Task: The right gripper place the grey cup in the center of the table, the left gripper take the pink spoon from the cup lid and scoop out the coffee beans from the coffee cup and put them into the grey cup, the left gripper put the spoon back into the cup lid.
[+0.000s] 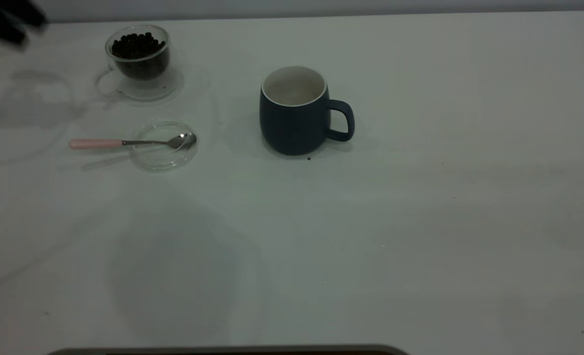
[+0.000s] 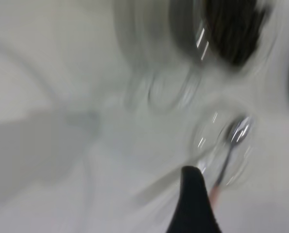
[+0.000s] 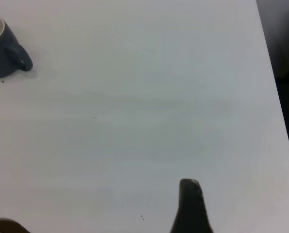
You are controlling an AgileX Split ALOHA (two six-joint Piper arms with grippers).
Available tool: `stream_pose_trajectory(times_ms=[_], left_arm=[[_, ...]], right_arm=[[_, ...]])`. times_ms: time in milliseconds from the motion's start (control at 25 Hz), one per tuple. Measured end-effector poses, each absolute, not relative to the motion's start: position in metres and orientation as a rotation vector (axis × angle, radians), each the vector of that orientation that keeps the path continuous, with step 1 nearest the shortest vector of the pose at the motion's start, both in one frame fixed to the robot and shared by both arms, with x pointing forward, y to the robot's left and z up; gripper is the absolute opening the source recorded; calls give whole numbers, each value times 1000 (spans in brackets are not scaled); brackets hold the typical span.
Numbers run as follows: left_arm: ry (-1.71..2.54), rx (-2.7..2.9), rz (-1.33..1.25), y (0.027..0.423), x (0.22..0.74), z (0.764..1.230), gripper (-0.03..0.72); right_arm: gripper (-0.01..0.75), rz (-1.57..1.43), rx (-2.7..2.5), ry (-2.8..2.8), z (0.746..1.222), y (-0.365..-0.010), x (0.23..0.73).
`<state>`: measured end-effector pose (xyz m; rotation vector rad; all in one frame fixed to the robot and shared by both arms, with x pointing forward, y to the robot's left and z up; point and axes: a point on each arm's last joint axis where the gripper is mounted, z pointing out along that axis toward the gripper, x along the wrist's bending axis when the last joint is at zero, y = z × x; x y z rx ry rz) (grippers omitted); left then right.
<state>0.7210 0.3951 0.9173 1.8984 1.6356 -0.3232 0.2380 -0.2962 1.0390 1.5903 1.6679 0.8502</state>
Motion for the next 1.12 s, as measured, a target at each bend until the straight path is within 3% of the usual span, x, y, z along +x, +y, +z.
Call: stream_pose_trajectory(times_ms=[320, 600, 880, 1120], left_arm=[[1667, 1863, 24, 365, 696, 1076, 590], [1622, 1937, 257, 315, 606, 1175, 588], [1625, 1933, 315, 300, 488, 1196, 588], [1584, 1919, 362, 287, 391, 1182, 587]], right_arm=[[591, 850, 1590, 1668, 1039, -296, 238], [591, 850, 1590, 1668, 1039, -296, 238], [591, 850, 1590, 1668, 1039, -296, 238], [591, 850, 1590, 1668, 1039, -296, 238]])
